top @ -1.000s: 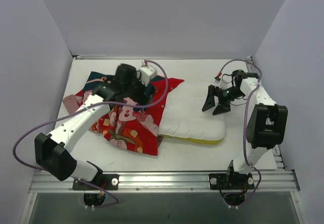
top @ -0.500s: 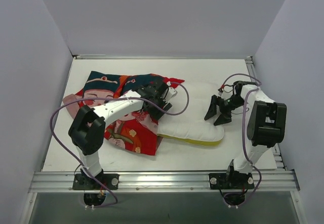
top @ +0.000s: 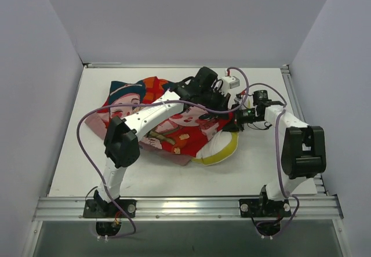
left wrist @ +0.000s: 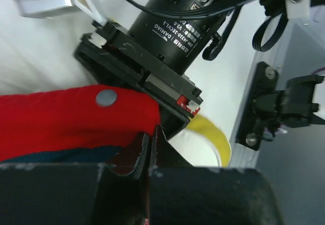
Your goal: Put the pillow into the pillowcase
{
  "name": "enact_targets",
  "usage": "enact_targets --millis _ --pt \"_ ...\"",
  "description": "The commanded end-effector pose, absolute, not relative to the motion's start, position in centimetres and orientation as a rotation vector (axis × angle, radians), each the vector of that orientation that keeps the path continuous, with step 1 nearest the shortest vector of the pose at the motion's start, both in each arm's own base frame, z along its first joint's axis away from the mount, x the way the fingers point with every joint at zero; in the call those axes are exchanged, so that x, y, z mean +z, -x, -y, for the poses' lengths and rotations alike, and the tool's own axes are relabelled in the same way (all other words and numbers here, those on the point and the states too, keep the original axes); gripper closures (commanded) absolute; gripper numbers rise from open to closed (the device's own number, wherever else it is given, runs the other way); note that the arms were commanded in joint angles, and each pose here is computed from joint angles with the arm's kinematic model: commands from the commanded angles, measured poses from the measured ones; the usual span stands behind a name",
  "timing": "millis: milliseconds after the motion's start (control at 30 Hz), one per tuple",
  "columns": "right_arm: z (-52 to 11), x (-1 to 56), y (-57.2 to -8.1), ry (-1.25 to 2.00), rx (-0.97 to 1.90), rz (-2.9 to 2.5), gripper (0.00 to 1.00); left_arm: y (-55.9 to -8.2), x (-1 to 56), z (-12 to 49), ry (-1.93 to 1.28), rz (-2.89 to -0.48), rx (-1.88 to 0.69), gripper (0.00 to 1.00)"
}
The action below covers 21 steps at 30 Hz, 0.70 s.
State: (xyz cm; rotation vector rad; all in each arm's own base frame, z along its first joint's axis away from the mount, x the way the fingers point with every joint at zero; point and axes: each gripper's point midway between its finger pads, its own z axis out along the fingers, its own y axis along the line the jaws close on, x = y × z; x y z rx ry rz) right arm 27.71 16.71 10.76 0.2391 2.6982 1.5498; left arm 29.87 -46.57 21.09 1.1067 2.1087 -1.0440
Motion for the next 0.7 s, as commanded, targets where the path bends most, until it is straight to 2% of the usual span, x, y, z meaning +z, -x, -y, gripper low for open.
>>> enact_targets --millis 0,100,133,167,233,300,333,367,400,433,467,500,533,600,633,667 --pt "-18.8 17.5 -29.6 -0.180 1.789 -2.418 1.00 -26.9 28.4 49.9 -1.140 -1.845 -1.382 1.00" --pt "-17.3 15.9 -29.9 -0.230 1.737 -2.424 1.00 -29.2 24.6 45.9 -1.048 -1.973 -1.283 0.95" --pt "-17.1 15.2 -29.7 -0.243 1.725 -2.440 1.00 -29.4 24.5 44.4 -1.024 -1.982 -1.250 0.91" --pt "-17.0 14.6 -29.6 -0.250 1.707 -2.459 1.00 -30.3 21.8 42.4 -0.991 -2.049 -1.191 0.76" --pt "-16.5 13.4 -28.8 -0.179 1.629 -2.526 1.00 -30.2 21.4 40.3 -1.049 -2.020 -1.107 0.73" --pt "-15.8 11.8 -28.2 -0.068 1.534 -2.579 1.00 -29.0 19.1 37.8 -1.104 -2.093 -1.016 0.64" --pt "-15.7 11.5 -27.1 -0.062 1.527 -2.646 1.00 -28.5 19.4 36.7 -1.195 -2.041 -0.955 0.60" --pt "-15.6 11.0 -26.5 -0.039 1.519 -2.684 0.95 -27.1 18.1 35.1 -1.249 -2.113 -0.928 0.53" --pt "-15.3 10.5 -25.8 -0.013 1.487 -2.729 0.86 -26.5 17.6 34.0 -1.333 -2.097 -0.884 0.42" --pt "-14.9 10.2 -24.4 0.063 1.469 -2.782 0.63 -26.0 18.3 33.1 -1.369 -2.081 -0.870 0.37" --pt "-14.6 10.0 -23.8 0.075 1.457 -2.813 0.53 -25.4 18.7 32.2 -1.394 -2.088 -0.857 0.34" --pt "-14.0 9.7 -23.4 0.080 1.428 -2.837 0.45 -26.5 19.6 31.4 -1.351 -2.073 -0.820 0.22" --pt "-13.8 9.9 -22.9 0.075 1.426 -2.849 0.35 -27.3 21.4 31.0 -1.304 -2.027 -0.797 0.18" --pt "-11.8 10.4 -24.3 -0.040 1.385 -2.803 0.28 -30.5 24.6 31.7 -1.208 -1.921 -0.729 0.13" --pt "-11.1 10.4 -24.9 -0.064 1.353 -2.800 0.22 -32.3 24.2 31.8 -1.180 -1.933 -0.651 0.13" --pt "-10.0 10.8 -26.6 -0.098 1.305 -2.777 0.21 -33.8 24.6 32.4 -1.157 -1.915 -0.608 0.13"
